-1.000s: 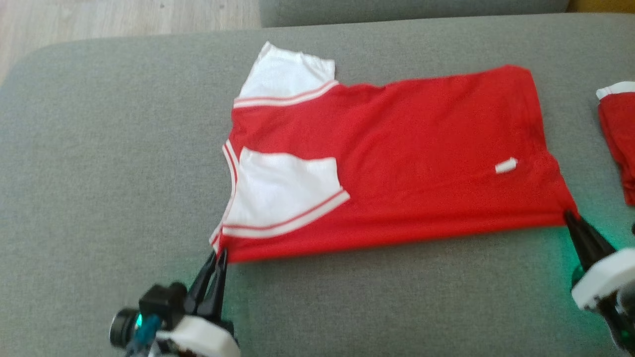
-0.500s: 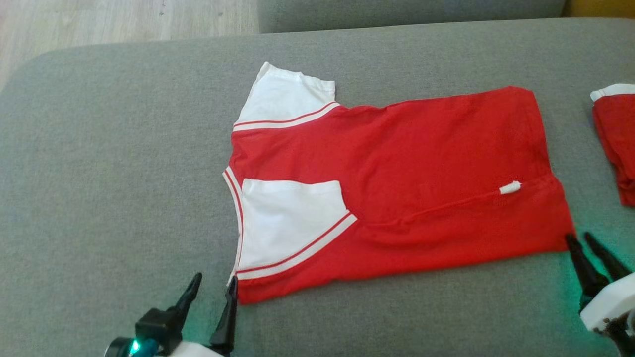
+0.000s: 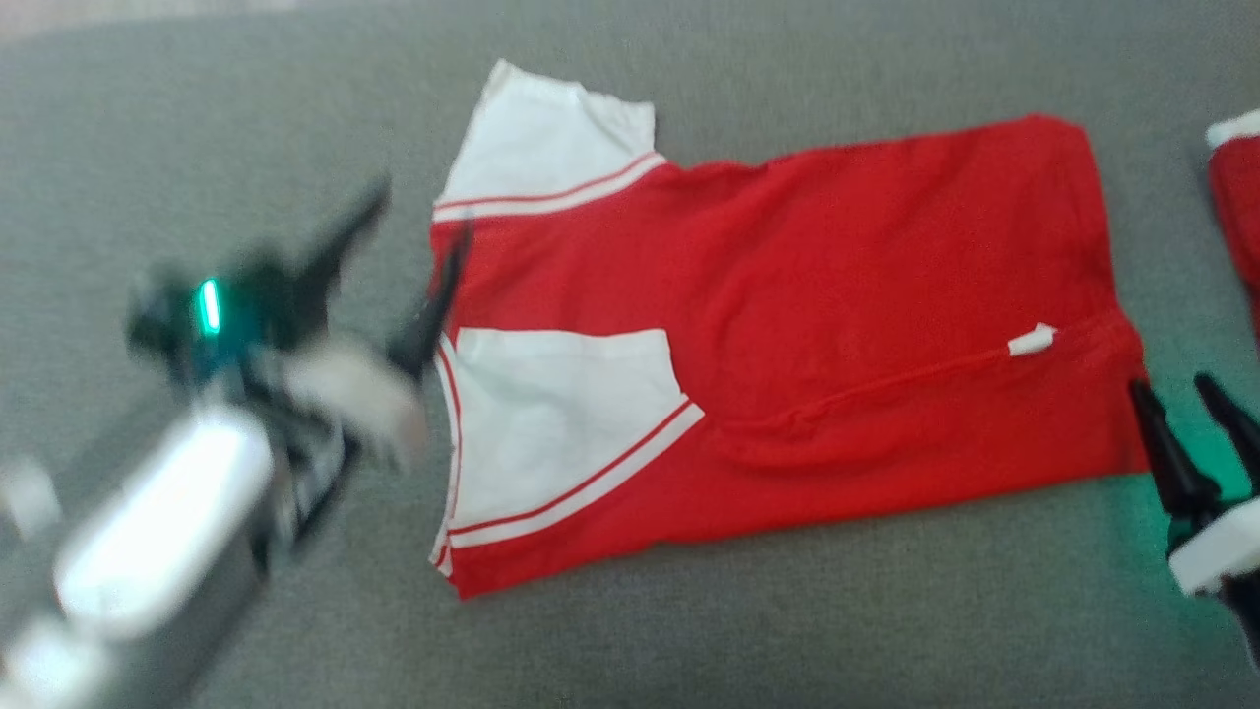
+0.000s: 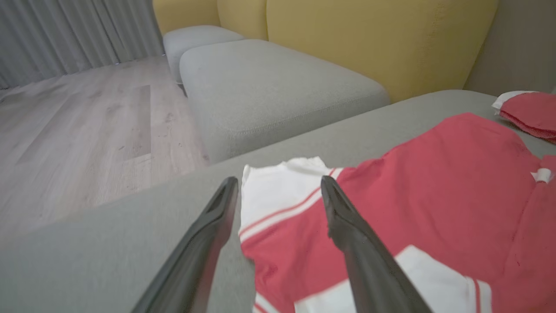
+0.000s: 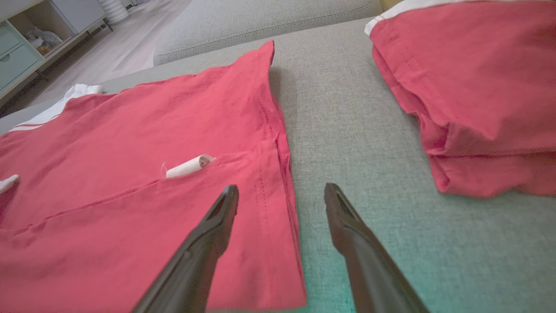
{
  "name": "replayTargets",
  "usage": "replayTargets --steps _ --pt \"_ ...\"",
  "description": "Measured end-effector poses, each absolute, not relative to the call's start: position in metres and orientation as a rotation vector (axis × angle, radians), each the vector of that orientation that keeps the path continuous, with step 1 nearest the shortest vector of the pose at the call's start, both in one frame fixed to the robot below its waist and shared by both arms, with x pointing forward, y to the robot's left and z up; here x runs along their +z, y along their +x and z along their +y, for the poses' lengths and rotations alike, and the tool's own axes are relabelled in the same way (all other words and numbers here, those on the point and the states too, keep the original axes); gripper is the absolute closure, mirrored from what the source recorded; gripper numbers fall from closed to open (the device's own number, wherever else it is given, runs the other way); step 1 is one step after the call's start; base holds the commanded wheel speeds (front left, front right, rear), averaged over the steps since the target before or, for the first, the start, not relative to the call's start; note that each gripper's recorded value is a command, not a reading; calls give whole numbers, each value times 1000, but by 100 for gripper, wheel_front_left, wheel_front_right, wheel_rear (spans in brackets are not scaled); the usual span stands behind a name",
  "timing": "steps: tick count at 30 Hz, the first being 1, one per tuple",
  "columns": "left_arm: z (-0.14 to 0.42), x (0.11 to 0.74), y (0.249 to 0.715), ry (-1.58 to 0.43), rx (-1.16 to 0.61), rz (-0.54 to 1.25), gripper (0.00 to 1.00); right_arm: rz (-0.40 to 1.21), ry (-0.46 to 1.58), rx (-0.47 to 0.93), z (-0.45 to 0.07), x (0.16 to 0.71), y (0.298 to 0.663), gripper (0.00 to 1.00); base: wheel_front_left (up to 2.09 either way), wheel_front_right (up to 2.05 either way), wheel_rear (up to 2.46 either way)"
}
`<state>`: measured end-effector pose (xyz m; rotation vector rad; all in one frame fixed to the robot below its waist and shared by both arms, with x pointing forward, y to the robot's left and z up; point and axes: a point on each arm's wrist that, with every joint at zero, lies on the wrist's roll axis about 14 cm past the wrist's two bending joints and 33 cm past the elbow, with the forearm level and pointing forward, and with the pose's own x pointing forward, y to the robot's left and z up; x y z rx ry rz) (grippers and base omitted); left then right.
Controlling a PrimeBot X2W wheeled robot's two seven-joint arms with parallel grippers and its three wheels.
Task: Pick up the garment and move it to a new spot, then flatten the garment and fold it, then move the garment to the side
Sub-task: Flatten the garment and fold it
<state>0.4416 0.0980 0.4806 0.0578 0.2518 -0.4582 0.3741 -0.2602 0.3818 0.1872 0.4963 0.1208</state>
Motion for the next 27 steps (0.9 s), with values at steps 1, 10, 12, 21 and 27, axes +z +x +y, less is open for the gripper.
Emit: replayTargets --steps 1,10,12,21,27 --pt "94 490 458 83 -484 239 0 495 183 122 -260 381 377 0 0 0 0" --pt "71 469 570 201 -616 502 0 476 157 134 -258 376 417 0 0 0 0" --pt "72 458 586 209 -604 557 0 489 160 122 -260 372 415 0 0 0 0" --pt "72 386 617 291 -581 766 0 529 164 62 -273 356 404 0 0 0 0" --pt "75 359 623 343 -580 815 0 534 162 36 -280 352 400 0 0 0 0"
